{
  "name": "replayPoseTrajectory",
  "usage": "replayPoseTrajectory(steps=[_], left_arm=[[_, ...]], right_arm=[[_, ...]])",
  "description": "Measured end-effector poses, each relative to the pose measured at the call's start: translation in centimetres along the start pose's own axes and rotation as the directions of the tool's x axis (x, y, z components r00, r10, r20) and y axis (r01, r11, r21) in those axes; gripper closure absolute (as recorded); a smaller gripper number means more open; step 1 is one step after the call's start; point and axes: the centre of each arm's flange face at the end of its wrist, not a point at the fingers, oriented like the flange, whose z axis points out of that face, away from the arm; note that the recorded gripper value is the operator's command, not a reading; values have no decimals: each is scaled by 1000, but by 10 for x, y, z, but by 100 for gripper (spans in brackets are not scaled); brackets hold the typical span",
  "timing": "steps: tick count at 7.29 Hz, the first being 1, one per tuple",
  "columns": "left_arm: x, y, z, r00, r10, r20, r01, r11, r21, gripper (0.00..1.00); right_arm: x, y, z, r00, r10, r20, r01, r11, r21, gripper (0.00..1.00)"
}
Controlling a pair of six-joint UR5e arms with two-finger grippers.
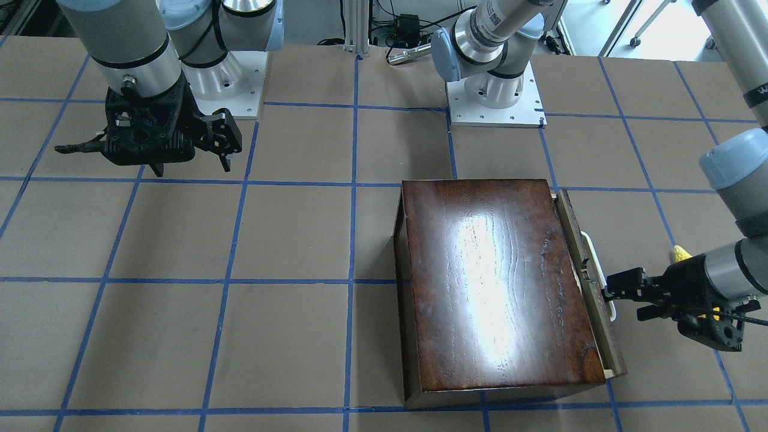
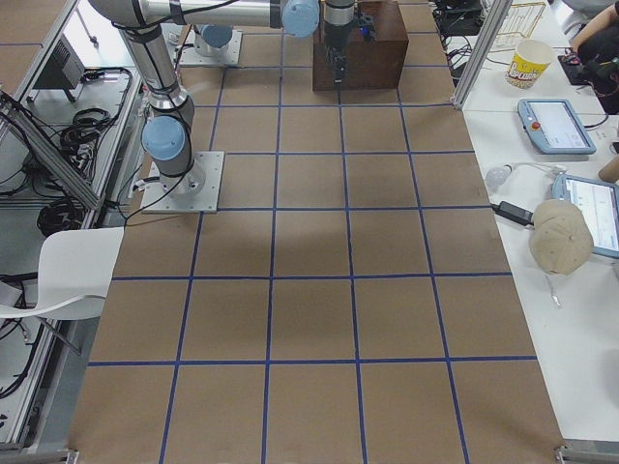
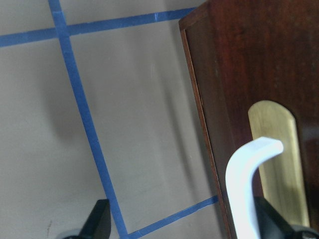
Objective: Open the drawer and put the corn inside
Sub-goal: 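Pull the white handle with the left gripper, sliding the drawer open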
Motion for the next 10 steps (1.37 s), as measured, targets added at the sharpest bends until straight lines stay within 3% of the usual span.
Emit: replayPoseTrajectory(steps=[10], left_arm=[[-21,2,-10,998,53,22,-53,999,5,0]], right_arm=[[0,0,0,1000,0,0,0,1000,0,0]])
